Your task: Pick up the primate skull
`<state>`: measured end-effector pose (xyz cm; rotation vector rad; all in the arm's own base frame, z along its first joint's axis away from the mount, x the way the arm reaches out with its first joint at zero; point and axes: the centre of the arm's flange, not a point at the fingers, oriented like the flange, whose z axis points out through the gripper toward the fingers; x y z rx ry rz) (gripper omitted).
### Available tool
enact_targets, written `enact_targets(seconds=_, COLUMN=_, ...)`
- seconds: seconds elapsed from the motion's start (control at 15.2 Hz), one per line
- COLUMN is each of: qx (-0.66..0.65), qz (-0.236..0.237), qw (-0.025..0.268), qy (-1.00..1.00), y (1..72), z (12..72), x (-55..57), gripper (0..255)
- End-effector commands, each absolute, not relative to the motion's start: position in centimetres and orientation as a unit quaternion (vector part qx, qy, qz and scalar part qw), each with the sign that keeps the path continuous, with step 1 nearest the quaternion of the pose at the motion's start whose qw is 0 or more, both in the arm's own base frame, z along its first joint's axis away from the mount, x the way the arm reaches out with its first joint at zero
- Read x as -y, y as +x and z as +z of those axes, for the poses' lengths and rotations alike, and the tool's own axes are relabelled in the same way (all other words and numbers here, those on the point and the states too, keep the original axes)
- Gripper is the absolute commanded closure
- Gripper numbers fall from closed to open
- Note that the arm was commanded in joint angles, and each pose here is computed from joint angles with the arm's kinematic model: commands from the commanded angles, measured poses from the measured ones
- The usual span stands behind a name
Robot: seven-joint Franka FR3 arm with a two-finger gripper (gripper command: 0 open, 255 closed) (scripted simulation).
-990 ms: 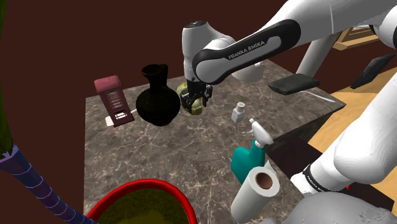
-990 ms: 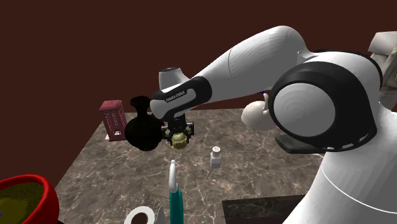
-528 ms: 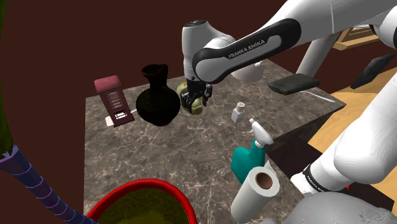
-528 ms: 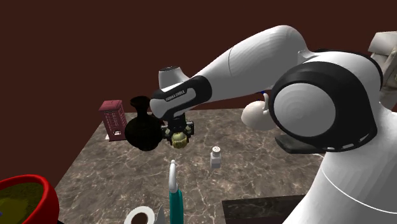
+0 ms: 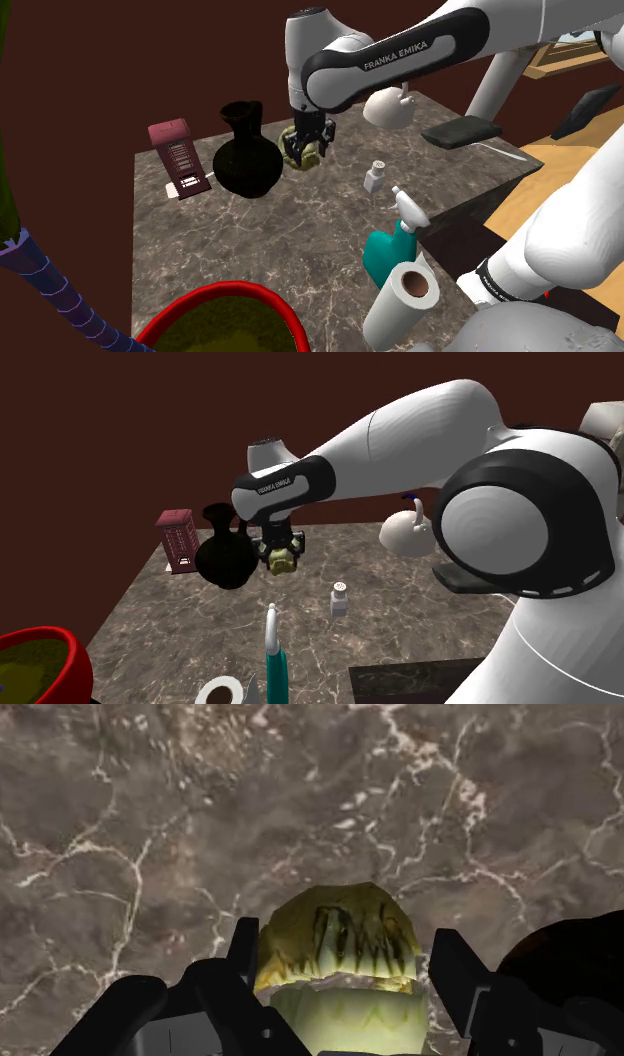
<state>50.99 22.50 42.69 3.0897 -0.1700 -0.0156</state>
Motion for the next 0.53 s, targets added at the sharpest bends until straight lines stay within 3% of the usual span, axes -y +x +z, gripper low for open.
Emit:
enact_targets(seconds=0.0, qx=0.055, qz=-0.005, qw=0.023, qy=0.998, y=50.9, z=43.8, x=-22.5, gripper=255)
enact_targets(seconds=0.46, qx=0.055, qz=-0.005, qw=0.023, qy=0.998, y=50.9, z=46.5, x=-22.5, gripper=255)
